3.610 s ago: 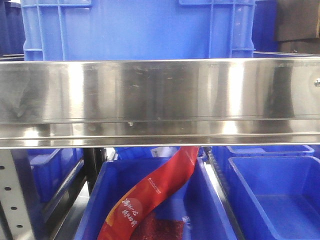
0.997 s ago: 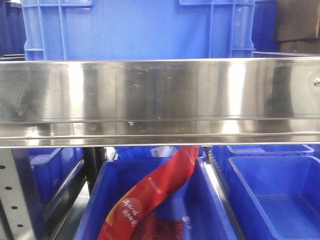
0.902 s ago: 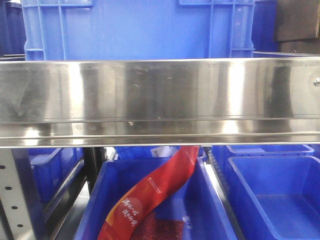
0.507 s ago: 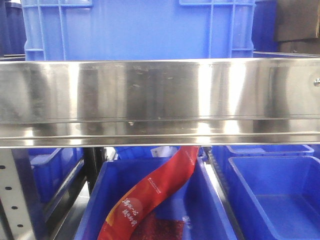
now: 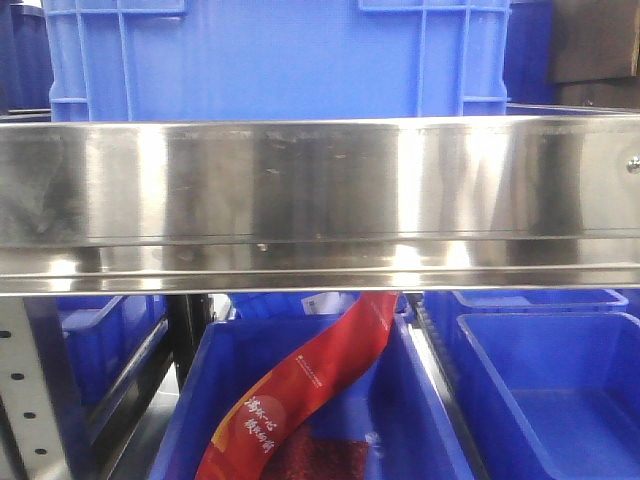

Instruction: Grab block from conveyor and place in blue bin

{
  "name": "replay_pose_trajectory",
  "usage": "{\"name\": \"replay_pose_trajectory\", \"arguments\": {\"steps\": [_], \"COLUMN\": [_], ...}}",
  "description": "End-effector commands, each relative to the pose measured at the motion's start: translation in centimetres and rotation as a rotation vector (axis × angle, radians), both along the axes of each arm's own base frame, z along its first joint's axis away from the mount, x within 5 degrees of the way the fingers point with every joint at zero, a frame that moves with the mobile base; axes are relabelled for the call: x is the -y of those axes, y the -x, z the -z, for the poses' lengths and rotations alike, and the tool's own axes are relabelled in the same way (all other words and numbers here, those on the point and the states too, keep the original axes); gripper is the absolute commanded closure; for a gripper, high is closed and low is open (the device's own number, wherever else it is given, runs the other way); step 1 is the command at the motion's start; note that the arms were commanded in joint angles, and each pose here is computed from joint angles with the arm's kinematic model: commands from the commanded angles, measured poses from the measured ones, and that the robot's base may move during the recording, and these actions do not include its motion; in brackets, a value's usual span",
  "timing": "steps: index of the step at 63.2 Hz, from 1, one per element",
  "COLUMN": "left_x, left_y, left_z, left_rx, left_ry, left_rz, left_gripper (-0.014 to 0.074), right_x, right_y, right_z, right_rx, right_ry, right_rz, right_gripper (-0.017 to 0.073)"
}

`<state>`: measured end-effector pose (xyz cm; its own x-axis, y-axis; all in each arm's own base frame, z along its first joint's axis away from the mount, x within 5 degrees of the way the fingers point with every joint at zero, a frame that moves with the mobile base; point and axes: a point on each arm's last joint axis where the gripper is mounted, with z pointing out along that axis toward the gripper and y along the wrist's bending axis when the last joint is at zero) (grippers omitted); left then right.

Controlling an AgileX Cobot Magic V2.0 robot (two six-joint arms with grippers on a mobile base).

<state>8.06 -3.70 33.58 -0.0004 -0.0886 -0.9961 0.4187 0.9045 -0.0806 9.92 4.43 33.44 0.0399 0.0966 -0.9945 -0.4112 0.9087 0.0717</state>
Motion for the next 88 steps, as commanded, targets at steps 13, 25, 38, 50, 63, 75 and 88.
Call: {"name": "replay_pose_trajectory", "arguments": {"steps": [13,25,38,50,63,75,88], "left_x": [-0.1,-0.1,-0.1,-0.1,-0.1,-0.1,-0.1], "left_y": [0.2,0.2,0.2,0.2,0.2,0.2,0.2], "left_z": [-0.1,-0.1,-0.1,-0.1,-0.1,-0.1,-0.1], "left_rx": [0.018,0.018,0.018,0.018,0.018,0.018,0.018], "left_ry": [0.023,0.023,0.023,0.023,0.023,0.023,0.023], "left_rz": [0.004,0.004,0.004,0.004,0.004,0.004,0.004], "left_gripper": [0.0704,0.0704,0.0704,0.0704,0.0704,0.0704,0.0704], "right_x": [0.1,0.1,0.7,2.7,3.7,3.8,3.8], "right_y": [0.1,0.1,0.8,3.2,4.3,4.3,4.3], "right_z": [-0.2,-0.2,0.0,4.3,10.9,12.4,12.2], "right_rx": [0.023,0.021,0.039,0.033,0.010,-0.028,-0.008], "right_ry": [-0.017,-0.016,-0.030,-0.073,-0.055,-0.040,-0.043], "right_rz": [0.007,0.007,0.031,0.164,0.280,0.298,0.299], "right_gripper": [0.0720,0.0720,0.0720,0.0720,0.0720,0.0720,0.0720]}}
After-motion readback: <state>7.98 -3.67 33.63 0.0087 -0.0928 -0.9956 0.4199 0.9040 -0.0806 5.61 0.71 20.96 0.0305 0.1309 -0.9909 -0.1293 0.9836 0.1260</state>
